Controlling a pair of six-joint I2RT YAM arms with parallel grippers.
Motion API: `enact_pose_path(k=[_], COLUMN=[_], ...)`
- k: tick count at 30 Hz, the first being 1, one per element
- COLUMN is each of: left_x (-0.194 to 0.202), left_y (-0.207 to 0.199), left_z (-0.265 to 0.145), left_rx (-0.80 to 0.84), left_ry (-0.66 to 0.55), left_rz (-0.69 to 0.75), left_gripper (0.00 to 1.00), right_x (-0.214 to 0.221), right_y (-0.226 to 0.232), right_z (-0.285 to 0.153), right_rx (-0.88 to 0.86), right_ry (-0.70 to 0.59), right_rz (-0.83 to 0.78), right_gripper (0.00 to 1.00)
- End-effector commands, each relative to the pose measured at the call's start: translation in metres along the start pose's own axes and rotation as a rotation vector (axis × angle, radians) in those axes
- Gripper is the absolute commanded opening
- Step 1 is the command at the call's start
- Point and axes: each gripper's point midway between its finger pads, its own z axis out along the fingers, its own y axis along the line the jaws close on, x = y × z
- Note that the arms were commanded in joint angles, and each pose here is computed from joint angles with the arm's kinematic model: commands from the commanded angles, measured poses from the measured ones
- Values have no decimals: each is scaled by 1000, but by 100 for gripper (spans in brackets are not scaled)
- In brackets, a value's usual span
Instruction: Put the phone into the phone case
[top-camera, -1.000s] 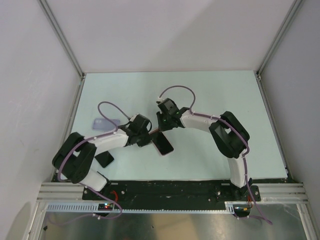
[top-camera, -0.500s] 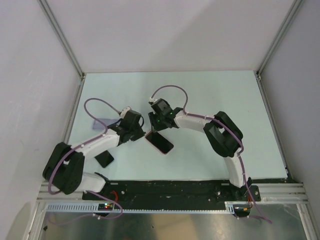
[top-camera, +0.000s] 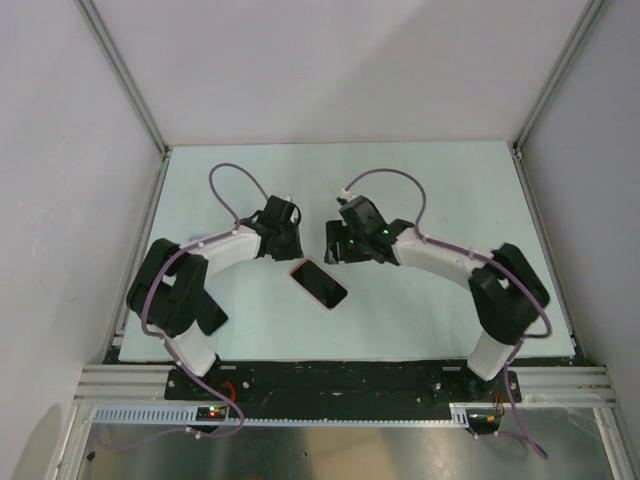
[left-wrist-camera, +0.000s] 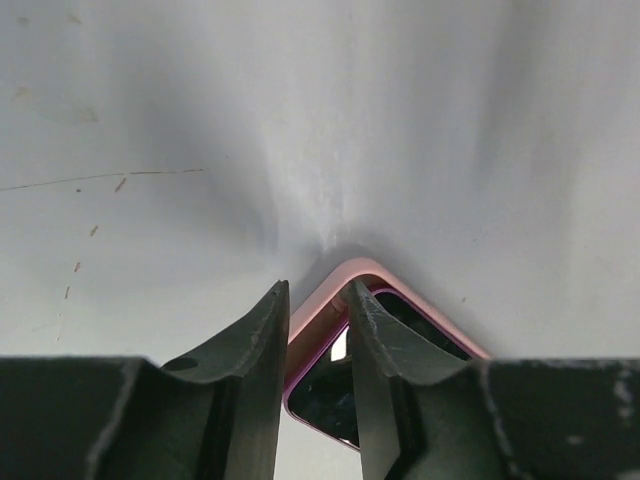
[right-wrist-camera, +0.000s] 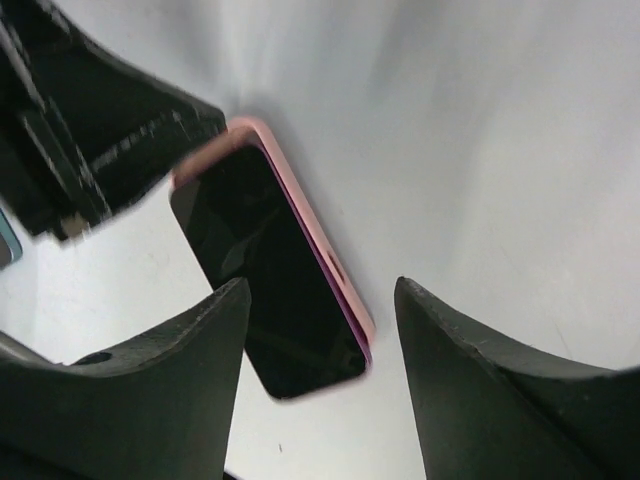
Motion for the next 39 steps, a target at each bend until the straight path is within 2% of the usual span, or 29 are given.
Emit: enact_pose_path(k=[1, 8, 15, 27, 39], left_x=[0, 5, 15, 27, 45], left_y=[-15, -14, -15, -19, -14], left_z=[2, 5, 11, 4, -11], left_rx=[87, 91, 111, 165, 166], left_ry=[38, 58, 95, 80, 12], left_rz=[120, 137, 126, 46, -109], left_gripper=[37, 42, 47, 58, 58], right_x=[16, 59, 70, 90, 85], right_y=[-8, -9, 9, 23, 13], right_z=[-32, -43, -35, -10, 1], right_rx=[-14, -98, -222, -260, -271], right_ry=[-49, -42, -58, 7, 19], right_rz=[122, 246, 340, 475, 518], right_gripper=[68, 79, 87, 83, 81])
